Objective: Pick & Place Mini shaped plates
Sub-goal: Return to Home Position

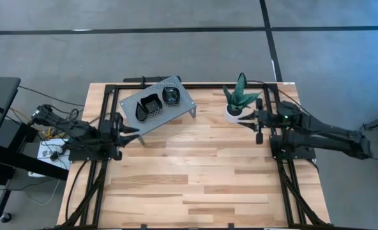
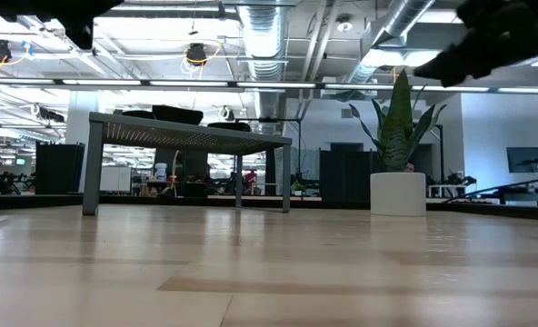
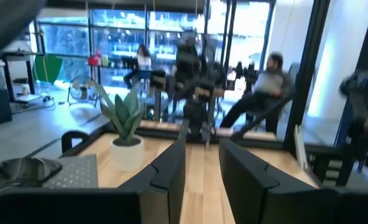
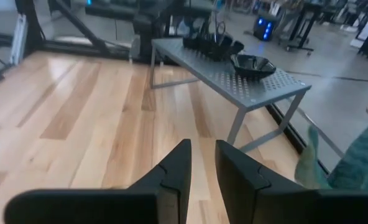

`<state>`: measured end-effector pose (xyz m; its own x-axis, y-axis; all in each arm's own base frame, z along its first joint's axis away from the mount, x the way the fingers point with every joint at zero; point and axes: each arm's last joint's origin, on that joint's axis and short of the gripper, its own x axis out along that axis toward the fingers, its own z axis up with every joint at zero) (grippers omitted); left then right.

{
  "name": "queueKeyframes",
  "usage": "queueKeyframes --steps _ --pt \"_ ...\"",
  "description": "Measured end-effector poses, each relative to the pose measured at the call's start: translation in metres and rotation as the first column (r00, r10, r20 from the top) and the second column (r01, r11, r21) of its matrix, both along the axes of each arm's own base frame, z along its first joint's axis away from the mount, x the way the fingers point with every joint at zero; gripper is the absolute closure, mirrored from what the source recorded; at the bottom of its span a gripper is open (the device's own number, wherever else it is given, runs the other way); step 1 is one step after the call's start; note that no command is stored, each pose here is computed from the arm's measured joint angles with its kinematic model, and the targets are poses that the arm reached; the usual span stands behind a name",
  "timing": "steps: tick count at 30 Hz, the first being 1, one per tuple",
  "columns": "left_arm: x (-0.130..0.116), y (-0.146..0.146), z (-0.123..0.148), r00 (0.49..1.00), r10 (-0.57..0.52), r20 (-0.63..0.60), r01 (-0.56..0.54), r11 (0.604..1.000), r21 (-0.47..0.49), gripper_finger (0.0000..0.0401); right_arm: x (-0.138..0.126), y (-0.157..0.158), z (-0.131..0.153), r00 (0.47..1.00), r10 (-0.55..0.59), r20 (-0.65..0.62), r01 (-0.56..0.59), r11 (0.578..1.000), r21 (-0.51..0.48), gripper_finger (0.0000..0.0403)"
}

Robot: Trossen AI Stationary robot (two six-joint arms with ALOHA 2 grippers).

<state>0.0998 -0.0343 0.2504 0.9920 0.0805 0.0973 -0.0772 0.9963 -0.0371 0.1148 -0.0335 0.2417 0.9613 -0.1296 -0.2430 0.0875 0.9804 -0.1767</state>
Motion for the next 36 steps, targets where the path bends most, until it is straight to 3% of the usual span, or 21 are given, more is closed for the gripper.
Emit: queueKeyframes --steps 5,13,21,29,36 --pt "-0.013 0.007 -0.005 0.998 0.002 0.062 0.0 1.0 -0.029 0.0302 -0.016 0.006 -0.013 0.997 -0.007 0.073 0.005 1.0 0.023 0.0336" --pt "-0.014 0.007 -0.051 0.997 0.004 0.082 -0.001 1.0 -0.029 0.0302 -0.033 0.012 -0.041 0.987 -0.003 0.164 0.004 1.0 -0.007 0.0336" --pt "-0.011 0.006 -0.067 0.997 0.0 0.079 0.003 0.999 -0.037 0.0302 -0.026 0.01 -0.067 0.987 -0.013 0.16 0.004 0.998 0.055 0.0336" --pt "-0.009 0.004 -0.07 0.999 0.0 0.041 0.0 1.0 -0.001 0.0302 -0.024 0.009 -0.069 0.979 0.006 0.202 0.008 0.998 -0.069 0.0336" --pt "-0.005 0.003 -0.073 1.0 -0.001 -0.002 0.001 1.0 0.016 0.0302 -0.024 0.009 -0.069 0.98 0.009 0.2 0.007 0.997 -0.08 0.0336"
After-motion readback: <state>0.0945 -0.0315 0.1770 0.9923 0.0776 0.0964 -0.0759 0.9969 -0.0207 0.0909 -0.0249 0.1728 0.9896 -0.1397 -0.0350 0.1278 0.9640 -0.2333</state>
